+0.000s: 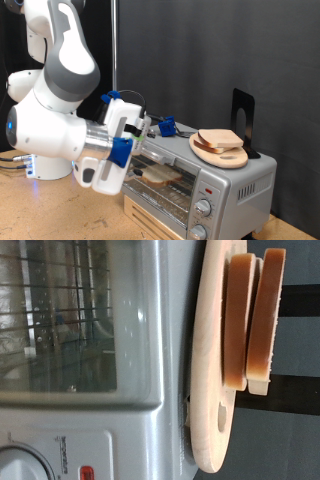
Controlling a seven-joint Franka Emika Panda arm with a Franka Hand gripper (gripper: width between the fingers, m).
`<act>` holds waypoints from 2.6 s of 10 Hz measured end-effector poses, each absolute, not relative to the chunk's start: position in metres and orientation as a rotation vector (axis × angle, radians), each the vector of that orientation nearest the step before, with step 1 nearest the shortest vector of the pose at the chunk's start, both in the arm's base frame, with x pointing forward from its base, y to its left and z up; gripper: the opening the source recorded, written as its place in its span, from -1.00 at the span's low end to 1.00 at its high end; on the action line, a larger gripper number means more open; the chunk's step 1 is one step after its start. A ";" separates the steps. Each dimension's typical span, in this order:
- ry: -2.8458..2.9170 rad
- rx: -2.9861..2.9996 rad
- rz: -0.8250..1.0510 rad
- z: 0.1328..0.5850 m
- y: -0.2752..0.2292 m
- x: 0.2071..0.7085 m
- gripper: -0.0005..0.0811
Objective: Make a piece of toast with the oven
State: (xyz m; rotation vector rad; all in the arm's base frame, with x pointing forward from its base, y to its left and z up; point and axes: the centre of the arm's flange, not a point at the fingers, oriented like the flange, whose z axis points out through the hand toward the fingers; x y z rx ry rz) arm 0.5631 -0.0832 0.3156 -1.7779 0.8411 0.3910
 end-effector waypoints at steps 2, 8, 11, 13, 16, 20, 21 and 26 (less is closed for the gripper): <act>0.845 -1.791 0.381 0.308 -0.089 0.587 0.99; 0.727 -1.780 0.264 0.287 -0.090 0.605 0.99; 0.760 -1.795 0.236 0.263 -0.096 0.636 0.99; 0.705 -1.779 0.252 0.263 -0.093 0.632 0.99; 0.650 -1.733 0.201 0.243 -0.089 0.630 0.99; 0.735 -1.704 0.286 0.200 -0.084 0.649 0.99; 0.746 -1.689 0.319 0.194 -0.085 0.653 0.99; 0.744 -1.636 0.394 0.179 -0.104 0.664 0.99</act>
